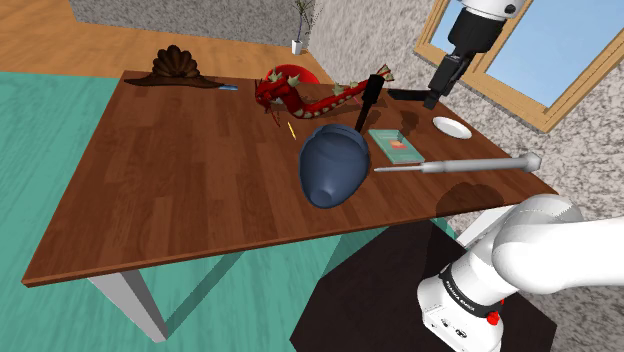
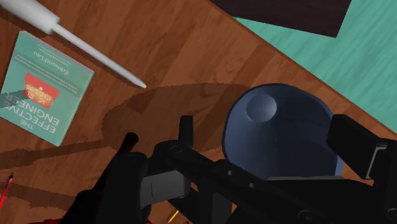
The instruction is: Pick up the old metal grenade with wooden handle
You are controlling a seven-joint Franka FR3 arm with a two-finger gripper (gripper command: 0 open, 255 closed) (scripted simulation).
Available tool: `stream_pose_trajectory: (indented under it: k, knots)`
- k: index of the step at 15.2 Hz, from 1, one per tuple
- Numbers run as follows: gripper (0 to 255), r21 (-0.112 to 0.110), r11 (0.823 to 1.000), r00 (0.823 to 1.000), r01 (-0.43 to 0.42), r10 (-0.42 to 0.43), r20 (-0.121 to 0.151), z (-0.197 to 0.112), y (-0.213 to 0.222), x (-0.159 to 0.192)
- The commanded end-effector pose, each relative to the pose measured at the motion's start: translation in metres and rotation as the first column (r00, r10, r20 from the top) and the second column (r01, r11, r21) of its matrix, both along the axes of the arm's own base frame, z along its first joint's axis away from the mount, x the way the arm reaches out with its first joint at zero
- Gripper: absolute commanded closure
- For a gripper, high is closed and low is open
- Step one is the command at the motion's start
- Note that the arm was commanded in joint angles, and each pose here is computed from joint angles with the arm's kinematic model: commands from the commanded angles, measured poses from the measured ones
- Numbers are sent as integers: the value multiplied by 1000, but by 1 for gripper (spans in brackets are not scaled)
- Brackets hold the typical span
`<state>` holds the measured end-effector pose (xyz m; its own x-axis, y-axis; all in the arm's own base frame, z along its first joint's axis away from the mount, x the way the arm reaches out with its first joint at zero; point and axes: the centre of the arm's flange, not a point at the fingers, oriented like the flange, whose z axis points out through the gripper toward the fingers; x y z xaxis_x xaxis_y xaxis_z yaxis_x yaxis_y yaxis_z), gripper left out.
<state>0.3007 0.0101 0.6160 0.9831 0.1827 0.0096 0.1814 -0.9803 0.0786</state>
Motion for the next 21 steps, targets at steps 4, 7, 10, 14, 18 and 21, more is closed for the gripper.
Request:
stream_pose_trajectory:
  k: [4, 7, 10, 14, 18, 21]
  knots:
    - [0, 10, 1000, 1000, 3, -3, -4, -8, -24, 32]
    - [0, 19, 1000, 1000, 6, -6, -8, -16, -47, 65]
    - [0, 29, 1000, 1000, 9, -8, -12, -24, -71, 97]
    - [0, 41, 999, 1000, 13, -12, -18, -36, -103, 140]
    - [0, 54, 998, 1000, 17, -16, -23, -49, -134, 183]
    - [0, 64, 998, 999, 20, -18, -27, -59, -158, 214]
